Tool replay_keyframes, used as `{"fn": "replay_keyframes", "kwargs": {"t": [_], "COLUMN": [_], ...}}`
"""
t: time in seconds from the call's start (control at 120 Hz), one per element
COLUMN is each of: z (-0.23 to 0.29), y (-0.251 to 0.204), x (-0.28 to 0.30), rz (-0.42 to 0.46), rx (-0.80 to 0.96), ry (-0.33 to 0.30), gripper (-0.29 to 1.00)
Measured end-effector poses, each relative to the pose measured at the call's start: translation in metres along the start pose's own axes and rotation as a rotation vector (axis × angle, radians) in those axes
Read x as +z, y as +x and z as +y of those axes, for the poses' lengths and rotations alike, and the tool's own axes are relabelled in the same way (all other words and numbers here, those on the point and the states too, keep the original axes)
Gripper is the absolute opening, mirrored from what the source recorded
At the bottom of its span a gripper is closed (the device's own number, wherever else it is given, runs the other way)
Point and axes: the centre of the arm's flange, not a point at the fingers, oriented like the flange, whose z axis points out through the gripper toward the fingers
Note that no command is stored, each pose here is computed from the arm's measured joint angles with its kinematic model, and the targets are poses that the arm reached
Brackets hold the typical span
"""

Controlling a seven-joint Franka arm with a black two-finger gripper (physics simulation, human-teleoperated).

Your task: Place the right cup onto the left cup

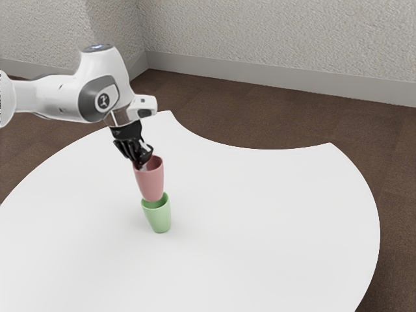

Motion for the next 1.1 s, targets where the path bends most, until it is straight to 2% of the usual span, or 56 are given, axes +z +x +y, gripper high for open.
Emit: {"fn": "replay_keyframes", "kwargs": {"t": [0.858, 0.942, 1.1], "z": [-0.004, -0.004, -0.004], "y": [0.007, 0.007, 0.008], "x": [0.041, 0.047, 0.047], "rz": [-0.036, -0.043, -0.036], "rx": [0.021, 0.02, 0.021], "ry": [0.025, 0.023, 0.021], "gripper": [-0.08, 0.0, 0.34]}}
